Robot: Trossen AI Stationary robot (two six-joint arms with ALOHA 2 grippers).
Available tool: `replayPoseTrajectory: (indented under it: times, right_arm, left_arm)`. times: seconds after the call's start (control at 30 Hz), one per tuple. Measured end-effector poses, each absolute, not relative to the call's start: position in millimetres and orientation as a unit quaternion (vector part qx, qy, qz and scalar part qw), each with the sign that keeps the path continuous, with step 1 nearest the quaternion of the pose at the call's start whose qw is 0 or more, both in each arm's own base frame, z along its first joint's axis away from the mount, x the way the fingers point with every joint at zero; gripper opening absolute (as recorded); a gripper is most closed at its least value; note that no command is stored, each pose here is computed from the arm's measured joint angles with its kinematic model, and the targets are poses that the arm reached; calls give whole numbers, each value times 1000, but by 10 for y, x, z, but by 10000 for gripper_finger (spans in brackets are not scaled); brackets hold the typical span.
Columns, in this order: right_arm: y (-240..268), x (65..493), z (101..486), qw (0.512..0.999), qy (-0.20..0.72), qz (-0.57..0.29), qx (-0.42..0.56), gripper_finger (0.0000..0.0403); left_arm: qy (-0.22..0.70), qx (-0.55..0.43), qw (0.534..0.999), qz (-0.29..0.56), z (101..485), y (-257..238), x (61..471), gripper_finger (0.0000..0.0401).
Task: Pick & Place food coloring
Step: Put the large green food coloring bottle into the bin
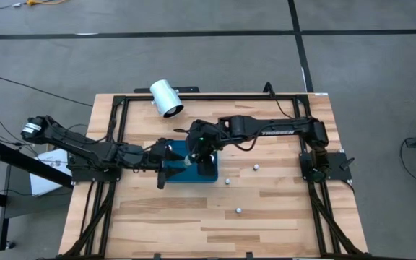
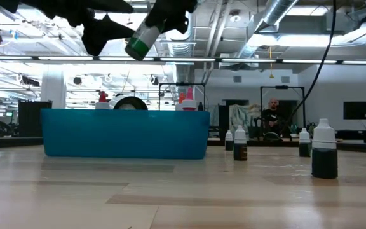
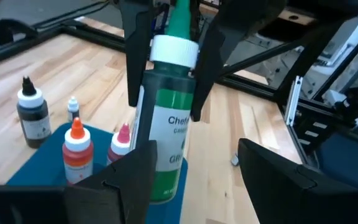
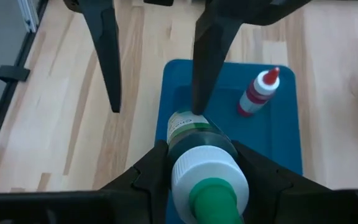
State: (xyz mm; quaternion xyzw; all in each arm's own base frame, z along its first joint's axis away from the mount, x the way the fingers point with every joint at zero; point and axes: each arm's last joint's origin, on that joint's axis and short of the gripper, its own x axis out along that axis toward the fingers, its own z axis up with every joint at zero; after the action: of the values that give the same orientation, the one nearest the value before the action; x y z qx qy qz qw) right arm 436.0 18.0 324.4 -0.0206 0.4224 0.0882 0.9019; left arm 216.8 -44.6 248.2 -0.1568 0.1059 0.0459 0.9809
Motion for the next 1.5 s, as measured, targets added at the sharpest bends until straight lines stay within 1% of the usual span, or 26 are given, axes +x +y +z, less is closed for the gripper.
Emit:
replayPoseTrajectory:
  times: [0.27, 0.4, 0.7, 1.03, 1.17, 1.3, 1.4, 1.5]
  right_arm:
    - [231, 4394, 3266, 909, 402, 110, -15, 136]
    - [238, 4397, 3265, 909, 401, 108, -17, 137]
    - [247, 4427, 3291, 917, 381, 113, -27, 136]
    - [242, 4421, 3288, 916, 385, 113, -26, 137]
    - [228, 4410, 3281, 913, 391, 112, -25, 142]
    - [228, 4406, 3277, 912, 394, 112, -24, 148]
    - [229, 4404, 3276, 911, 395, 113, -22, 145]
    - [230, 4404, 3276, 911, 395, 115, -22, 140]
  left_arm:
    - [119, -170, 976, 64, 2443, -366, 2196, 220]
    - [122, -170, 975, 72, 2436, -320, 2202, 220]
    - [136, -174, 974, 53, 2387, -274, 2253, 220]
    - [144, -174, 973, 53, 2330, -275, 2305, 218]
    - [145, -173, 973, 53, 2328, -275, 2304, 200]
    - [145, -170, 973, 52, 2327, -276, 2304, 165]
    - [146, -168, 974, 49, 2327, -279, 2304, 140]
    - [146, -168, 974, 48, 2328, -279, 2304, 131]
